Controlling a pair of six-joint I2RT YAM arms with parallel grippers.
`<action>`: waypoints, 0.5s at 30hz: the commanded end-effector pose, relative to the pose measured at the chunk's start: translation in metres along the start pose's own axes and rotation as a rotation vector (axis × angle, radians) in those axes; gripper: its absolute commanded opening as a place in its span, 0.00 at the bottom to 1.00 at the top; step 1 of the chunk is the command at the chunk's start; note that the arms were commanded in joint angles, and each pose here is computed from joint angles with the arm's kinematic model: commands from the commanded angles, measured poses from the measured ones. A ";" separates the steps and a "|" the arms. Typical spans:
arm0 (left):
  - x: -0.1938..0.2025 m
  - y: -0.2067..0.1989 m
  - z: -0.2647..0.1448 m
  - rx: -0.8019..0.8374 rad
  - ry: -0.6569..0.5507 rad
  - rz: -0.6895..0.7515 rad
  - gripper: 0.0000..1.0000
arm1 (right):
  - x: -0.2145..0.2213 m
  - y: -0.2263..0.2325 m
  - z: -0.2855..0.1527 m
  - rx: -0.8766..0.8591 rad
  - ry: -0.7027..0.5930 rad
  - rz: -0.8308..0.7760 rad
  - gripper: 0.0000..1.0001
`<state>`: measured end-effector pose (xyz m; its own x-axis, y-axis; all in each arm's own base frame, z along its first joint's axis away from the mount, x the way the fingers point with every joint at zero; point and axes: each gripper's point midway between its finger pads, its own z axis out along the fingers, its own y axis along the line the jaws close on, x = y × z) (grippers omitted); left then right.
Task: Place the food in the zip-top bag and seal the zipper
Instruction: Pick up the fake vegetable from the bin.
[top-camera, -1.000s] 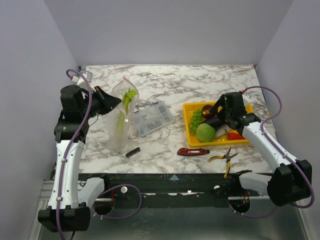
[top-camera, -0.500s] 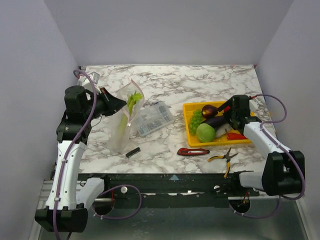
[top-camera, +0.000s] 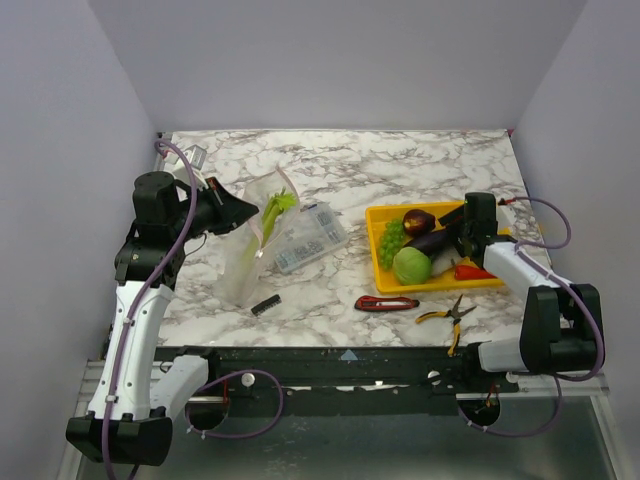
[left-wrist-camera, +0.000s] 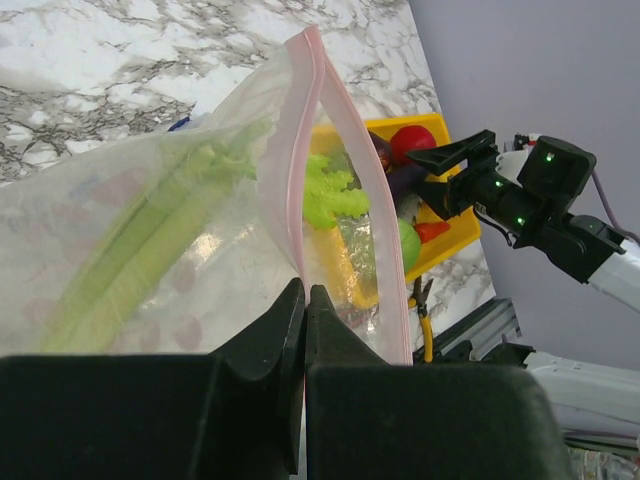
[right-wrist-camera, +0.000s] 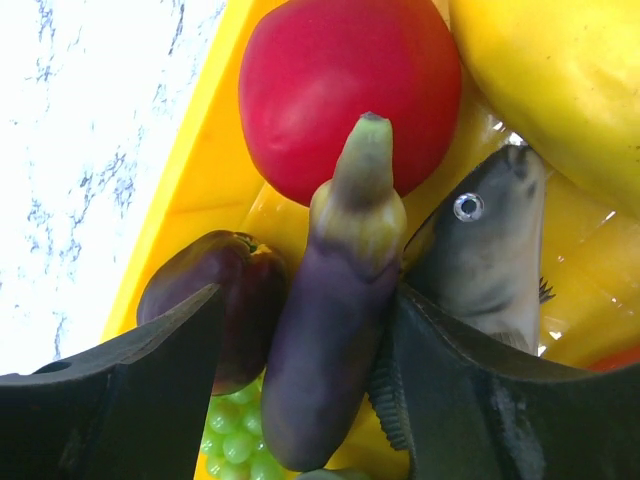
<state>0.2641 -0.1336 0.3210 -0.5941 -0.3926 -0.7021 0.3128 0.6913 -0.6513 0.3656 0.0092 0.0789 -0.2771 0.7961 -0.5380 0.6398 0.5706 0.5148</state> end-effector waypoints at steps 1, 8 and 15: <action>-0.006 -0.017 -0.008 0.048 -0.011 0.047 0.00 | -0.005 -0.006 0.007 0.016 -0.041 0.048 0.66; -0.007 -0.019 -0.010 0.050 -0.015 0.054 0.00 | -0.006 -0.020 0.011 0.061 -0.071 0.048 0.65; -0.006 -0.018 -0.008 0.050 -0.010 0.053 0.00 | -0.007 -0.025 0.014 0.054 -0.100 0.073 0.17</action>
<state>0.2615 -0.1334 0.3228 -0.5978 -0.3865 -0.7023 0.3129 0.6941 -0.6483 0.3623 -0.0029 0.0623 -0.2097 0.8123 -0.5443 0.6794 0.5214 0.5163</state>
